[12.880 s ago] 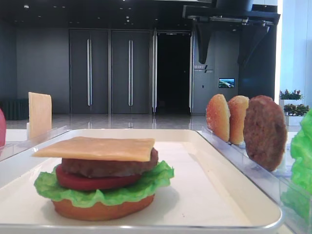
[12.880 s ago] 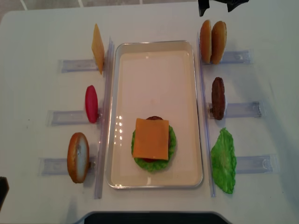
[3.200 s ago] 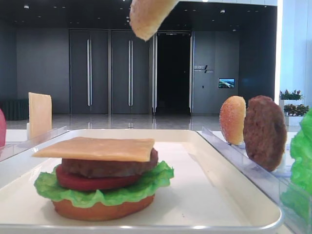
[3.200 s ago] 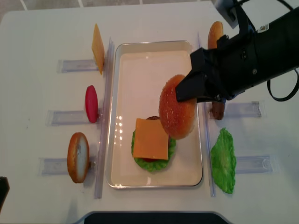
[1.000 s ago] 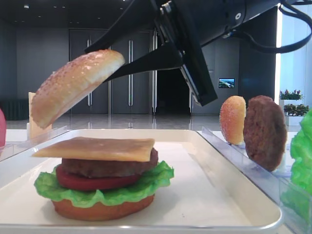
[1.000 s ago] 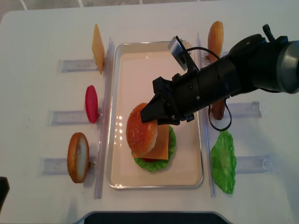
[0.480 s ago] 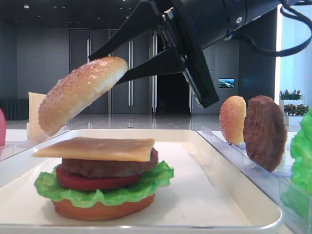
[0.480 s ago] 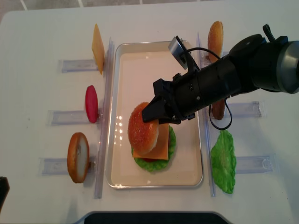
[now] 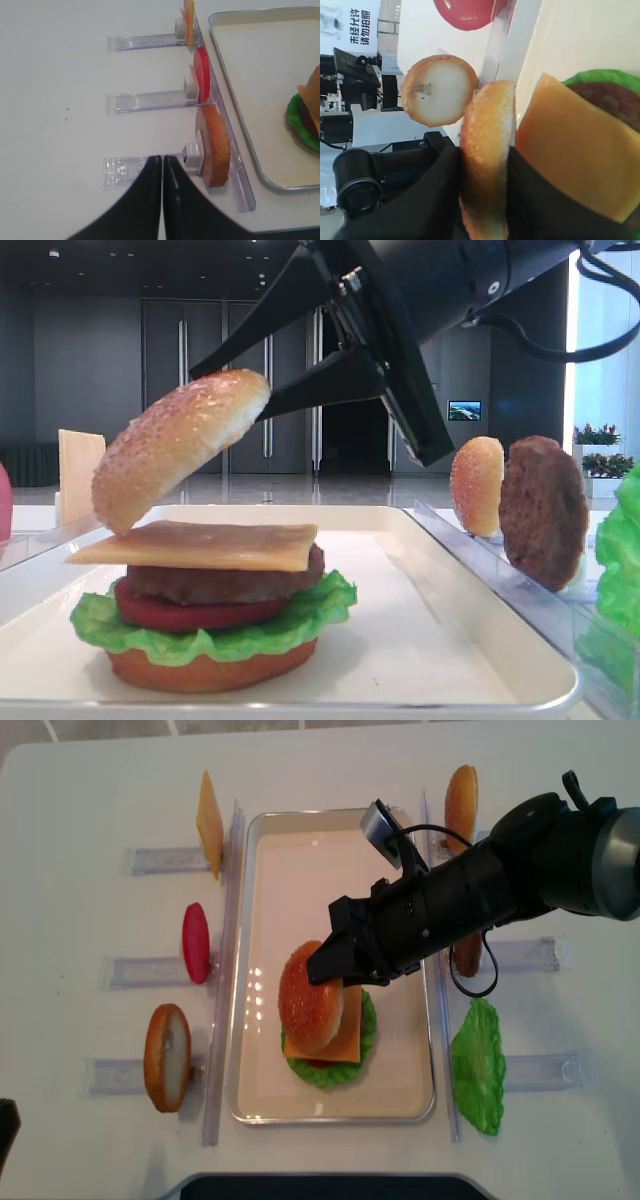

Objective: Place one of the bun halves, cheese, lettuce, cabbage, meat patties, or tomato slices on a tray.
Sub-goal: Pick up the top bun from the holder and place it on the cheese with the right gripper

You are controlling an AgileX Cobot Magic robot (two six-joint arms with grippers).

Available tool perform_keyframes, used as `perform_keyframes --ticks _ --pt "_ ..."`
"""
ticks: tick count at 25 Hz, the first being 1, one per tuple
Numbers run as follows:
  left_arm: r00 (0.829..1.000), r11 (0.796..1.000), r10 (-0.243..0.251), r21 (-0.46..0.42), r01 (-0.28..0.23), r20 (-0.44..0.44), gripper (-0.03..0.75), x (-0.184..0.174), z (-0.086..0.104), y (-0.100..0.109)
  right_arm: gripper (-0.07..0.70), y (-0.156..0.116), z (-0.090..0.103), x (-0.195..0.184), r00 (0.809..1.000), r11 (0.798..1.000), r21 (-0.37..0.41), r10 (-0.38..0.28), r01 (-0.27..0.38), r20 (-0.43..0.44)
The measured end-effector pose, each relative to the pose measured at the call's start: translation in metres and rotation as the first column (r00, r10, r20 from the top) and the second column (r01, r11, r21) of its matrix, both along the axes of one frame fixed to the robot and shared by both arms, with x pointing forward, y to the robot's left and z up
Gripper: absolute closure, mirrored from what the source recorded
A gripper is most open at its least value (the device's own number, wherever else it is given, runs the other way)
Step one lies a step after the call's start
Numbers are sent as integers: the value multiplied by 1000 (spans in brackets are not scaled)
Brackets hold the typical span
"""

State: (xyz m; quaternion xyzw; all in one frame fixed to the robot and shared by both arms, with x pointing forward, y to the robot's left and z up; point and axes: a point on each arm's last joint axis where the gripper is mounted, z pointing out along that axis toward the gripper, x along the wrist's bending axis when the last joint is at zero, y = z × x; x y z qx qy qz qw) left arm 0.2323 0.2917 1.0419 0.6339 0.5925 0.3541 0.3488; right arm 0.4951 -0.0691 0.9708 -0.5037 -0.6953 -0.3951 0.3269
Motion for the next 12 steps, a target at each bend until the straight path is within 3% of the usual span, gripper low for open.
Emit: perform_keyframes --ticks 12 --pt "1000 1000 0 0 0 0 722 0 0 0 414 0 -1 0 1000 1000 -10 6 -6 12"
